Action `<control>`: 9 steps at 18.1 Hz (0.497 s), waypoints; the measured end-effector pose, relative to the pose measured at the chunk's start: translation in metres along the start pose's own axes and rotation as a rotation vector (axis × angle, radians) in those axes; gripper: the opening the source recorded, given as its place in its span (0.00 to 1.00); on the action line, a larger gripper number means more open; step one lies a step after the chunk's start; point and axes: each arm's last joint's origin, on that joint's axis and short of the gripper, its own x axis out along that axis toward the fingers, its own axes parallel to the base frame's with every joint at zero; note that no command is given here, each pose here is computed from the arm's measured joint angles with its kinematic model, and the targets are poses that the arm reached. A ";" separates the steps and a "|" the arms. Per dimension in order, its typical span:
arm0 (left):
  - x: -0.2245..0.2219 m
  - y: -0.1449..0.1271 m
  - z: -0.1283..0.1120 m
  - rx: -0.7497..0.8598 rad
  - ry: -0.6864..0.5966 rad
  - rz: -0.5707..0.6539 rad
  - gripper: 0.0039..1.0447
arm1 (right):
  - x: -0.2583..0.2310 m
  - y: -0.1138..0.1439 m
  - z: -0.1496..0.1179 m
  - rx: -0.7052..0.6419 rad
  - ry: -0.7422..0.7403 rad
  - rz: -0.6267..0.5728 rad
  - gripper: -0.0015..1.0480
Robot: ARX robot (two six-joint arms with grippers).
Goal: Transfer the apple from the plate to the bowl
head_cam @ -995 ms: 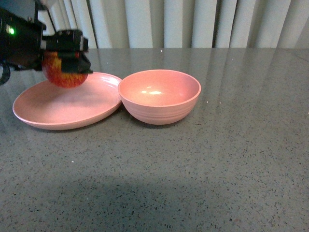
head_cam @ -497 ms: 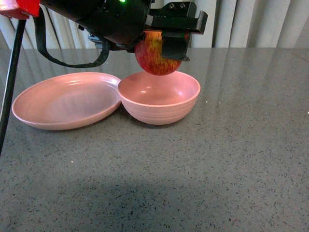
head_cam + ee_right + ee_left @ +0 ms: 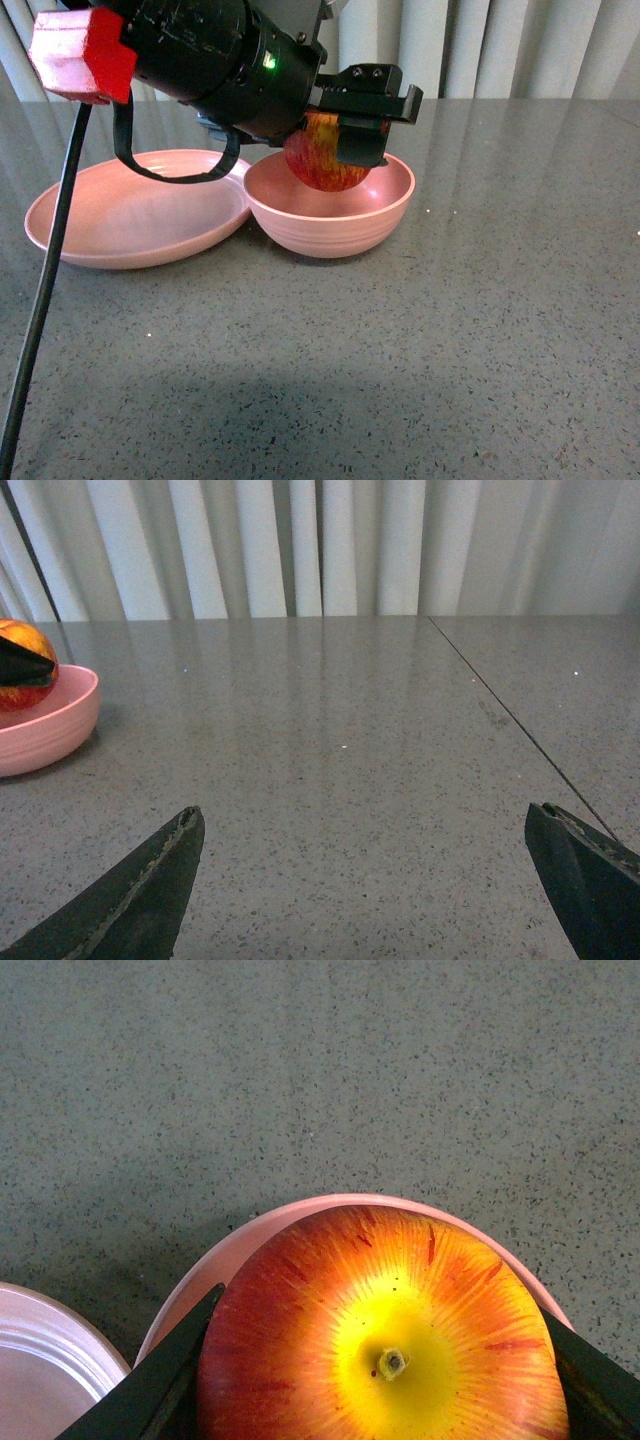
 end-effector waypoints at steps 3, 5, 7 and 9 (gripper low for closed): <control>0.003 0.001 -0.003 -0.006 0.007 0.000 0.66 | 0.000 0.000 0.000 0.000 0.000 0.000 0.94; 0.004 0.002 -0.003 -0.010 0.006 0.003 0.66 | 0.000 0.000 0.000 0.000 0.000 0.000 0.94; 0.006 0.003 -0.004 -0.019 0.006 0.005 0.66 | 0.000 0.000 0.000 0.000 0.000 0.000 0.94; 0.009 0.004 -0.007 -0.026 0.018 0.003 0.66 | 0.000 0.000 0.000 0.000 0.000 0.000 0.94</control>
